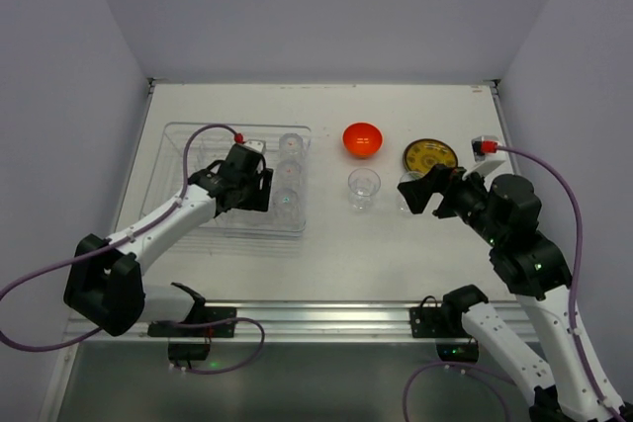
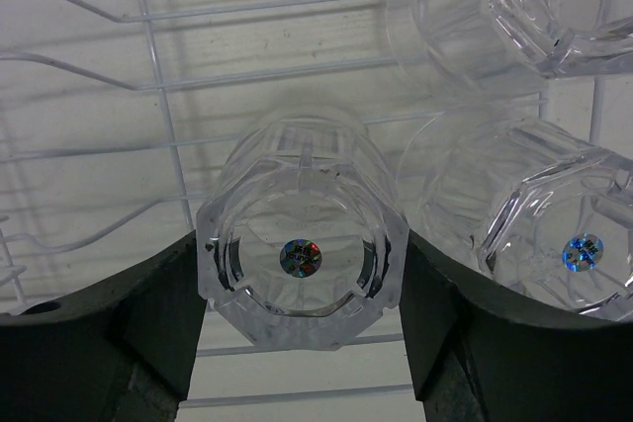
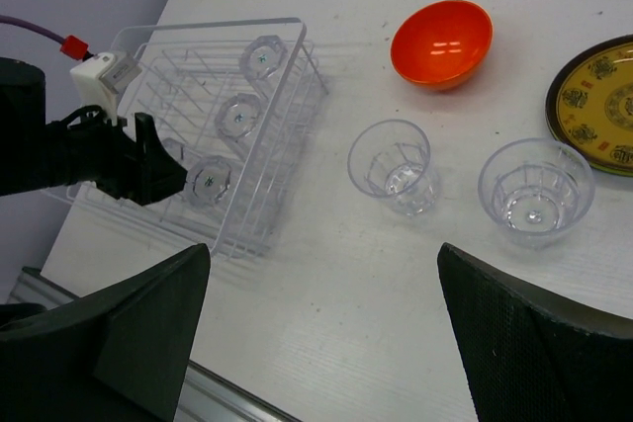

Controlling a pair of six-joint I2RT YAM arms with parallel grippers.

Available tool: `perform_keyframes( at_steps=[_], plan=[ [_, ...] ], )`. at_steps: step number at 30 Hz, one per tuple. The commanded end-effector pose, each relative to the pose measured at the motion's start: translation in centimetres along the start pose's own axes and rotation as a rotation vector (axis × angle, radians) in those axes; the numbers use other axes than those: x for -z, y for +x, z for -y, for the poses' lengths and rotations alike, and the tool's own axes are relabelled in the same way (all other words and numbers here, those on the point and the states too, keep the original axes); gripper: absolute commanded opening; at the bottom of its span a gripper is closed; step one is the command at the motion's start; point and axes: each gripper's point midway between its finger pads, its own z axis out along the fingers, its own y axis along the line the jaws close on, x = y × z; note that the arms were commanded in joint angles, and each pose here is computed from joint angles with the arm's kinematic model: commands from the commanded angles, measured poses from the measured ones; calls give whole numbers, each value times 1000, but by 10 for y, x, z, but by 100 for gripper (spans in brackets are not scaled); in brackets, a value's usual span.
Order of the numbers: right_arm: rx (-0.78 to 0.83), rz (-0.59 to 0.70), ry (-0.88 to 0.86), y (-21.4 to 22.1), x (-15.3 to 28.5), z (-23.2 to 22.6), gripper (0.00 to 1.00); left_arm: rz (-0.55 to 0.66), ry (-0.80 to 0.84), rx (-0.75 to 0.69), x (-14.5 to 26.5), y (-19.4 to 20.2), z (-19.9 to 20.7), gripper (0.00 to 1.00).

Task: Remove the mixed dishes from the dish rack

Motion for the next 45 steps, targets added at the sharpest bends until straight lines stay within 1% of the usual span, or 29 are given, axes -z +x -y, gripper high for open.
perform_keyframes(
  at_steps=[1,4,5,7,8,10,12,15,18,20,23,24,25,26,27,28,29,30,31,32,33,34,36,37,39,40,42,43,45],
  plan=[
    [6,-6,-62,5,2,-9,99,1,-19,-29,-4,-4,-4,68],
    [6,0,-70,7,4,-9,99,3,-14,-28,-4,-7,-3,52],
    [7,6,-72,6,6,-9,99,8,-14,-24,-2,-8,-3,37],
    [9,11,-74,6,6,-9,99,47,-29,-3,6,-18,-6,21],
    [10,12,-85,6,6,-11,99,67,-34,9,10,-22,-7,10],
    [16,10,-97,9,6,-12,99,145,-33,40,28,-36,-9,0],
    [18,9,-123,12,5,-15,99,201,-24,66,42,-45,-11,0],
    [12,-2,-141,20,3,-15,99,331,8,101,80,-68,-14,0],
    [6,-1,-162,21,4,-18,99,388,27,120,105,-76,-17,0],
    [0,6,-183,19,5,-22,99,425,77,138,123,-83,-11,0],
    [0,9,-305,19,7,-42,99,507,286,158,159,-96,18,0],
    [-12,-20,-370,24,9,-53,99,526,410,144,177,-95,35,0],
    [-14,-35,-411,25,6,-60,99,568,495,144,191,-102,47,0],
    [-15,-58,-458,28,7,-67,99,579,582,166,204,-101,58,0],
    [-33,-84,-506,32,7,-73,99,565,714,143,218,-95,76,0],
    [-14,-86,-634,30,16,-92,98,569,786,151,227,-95,85,0],
    [-16,-96,-699,32,20,-100,97,576,884,195,235,-96,96,0],
    [-72,-131,-754,40,22,-105,97,558,1000,175,249,-87,109,0],
    [-32,-91,-884,32,36,-122,96,611,1088,170,266,-93,116,0],
    [-46,-97,-922,32,38,-125,96,573,1161,230,273,-90,121,0],
    [-100,-130,-946,37,39,-126,95,550,1210,241,269,-82,126,0],
    [-81,-104,-989,31,44,-132,94,581,1261,249,279,-85,129,0],
    [-108,-139,-1002,34,40,-134,91,528,1292,329,271,-79,132,0],
    [-112,-138,-1001,33,38,-134,90,547,1339,331,279,-80,136,0],
    [-135,-157,-1009,35,34,-137,88,496,1370,389,270,-75,142,0],
    [-124,-141,-1038,33,37,-142,87,498,1420,377,277,-73,149,0],
    [-143,-153,-1063,34,36,-149,86,445,1444,398,269,-69,161,0],
    [-138,-144,-1076,32,37,-153,86,439,1489,378,278,-65,170,0],
    [-132,-136,-1084,30,34,-160,85,413,1503,394,273,-63,180,0]
  ],
)
